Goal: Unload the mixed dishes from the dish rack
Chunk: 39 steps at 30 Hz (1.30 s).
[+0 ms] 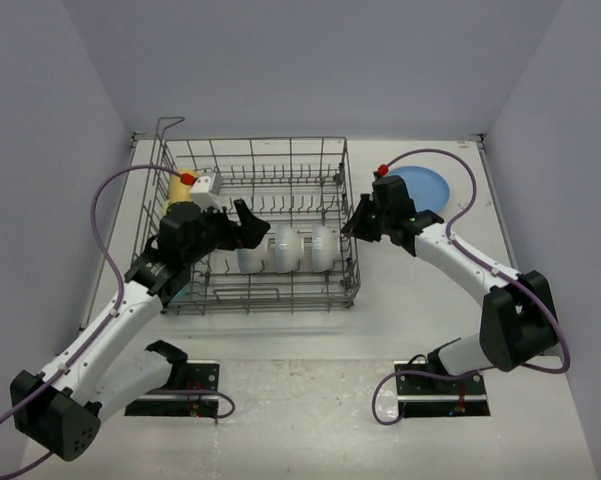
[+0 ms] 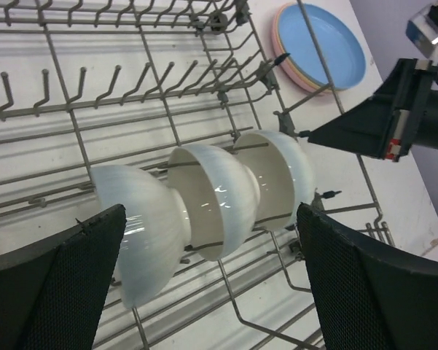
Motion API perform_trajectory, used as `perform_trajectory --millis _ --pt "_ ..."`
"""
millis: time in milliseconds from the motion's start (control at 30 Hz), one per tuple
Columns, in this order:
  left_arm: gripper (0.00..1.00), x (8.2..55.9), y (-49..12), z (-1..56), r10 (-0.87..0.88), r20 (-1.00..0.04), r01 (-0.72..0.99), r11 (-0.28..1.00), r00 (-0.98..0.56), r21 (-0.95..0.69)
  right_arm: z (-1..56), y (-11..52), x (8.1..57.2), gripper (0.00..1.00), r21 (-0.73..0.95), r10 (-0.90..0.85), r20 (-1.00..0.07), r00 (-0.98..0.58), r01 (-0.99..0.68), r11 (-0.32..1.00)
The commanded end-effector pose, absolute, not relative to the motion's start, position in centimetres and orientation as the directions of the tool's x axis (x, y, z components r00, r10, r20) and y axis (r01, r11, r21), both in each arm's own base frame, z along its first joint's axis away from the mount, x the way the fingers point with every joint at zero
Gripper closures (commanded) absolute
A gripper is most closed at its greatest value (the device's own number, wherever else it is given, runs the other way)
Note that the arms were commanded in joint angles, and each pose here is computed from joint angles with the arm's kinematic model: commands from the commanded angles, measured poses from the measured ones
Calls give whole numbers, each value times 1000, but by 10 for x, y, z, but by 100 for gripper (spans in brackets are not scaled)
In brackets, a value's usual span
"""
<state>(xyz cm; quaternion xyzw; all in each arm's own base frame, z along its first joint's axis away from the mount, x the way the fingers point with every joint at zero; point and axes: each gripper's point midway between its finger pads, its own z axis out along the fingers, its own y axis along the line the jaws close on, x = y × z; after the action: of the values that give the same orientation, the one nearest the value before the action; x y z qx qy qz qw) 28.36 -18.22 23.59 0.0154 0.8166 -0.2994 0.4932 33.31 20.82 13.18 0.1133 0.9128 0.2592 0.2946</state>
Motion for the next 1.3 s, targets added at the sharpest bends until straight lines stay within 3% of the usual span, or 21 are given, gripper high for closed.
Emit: perform_trajectory --millis 0,267,433,533,600,800,900,933,1267 --pt "0 275 -165 191 -273 -743 240 831 -611 -503 116 164 333 95 426 420 -483 -768 213 879" --pt "0 266 -161 162 -324 -665 309 694 -673 -650 113 161 332 95 412 413 -481 -773 216 885" --pt "1 255 -189 173 -286 -675 494 501 -680 -711 110 162 333 95 405 410 -476 -778 220 888" --pt "22 255 -193 164 -266 -658 499 472 -705 -726 108 163 333 95 403 409 -471 -781 221 888" --pt "30 259 -193 156 -264 -640 478 478 -722 -737 106 162 333 95 400 411 -468 -782 227 888" --pt "65 266 -193 159 -275 -639 483 465 -718 -742 108 162 333 96 403 417 -468 -779 232 885" --pt "86 267 -193 167 -284 -652 502 451 -703 -738 106 161 332 96 400 421 -467 -778 239 885" --pt "99 267 -192 169 -291 -651 501 449 -701 -740 106 160 332 96 401 423 -466 -777 241 884" --pt "100 256 -192 219 -334 -722 625 362 -605 -691 106 158 331 96 398 430 -468 -772 250 882"
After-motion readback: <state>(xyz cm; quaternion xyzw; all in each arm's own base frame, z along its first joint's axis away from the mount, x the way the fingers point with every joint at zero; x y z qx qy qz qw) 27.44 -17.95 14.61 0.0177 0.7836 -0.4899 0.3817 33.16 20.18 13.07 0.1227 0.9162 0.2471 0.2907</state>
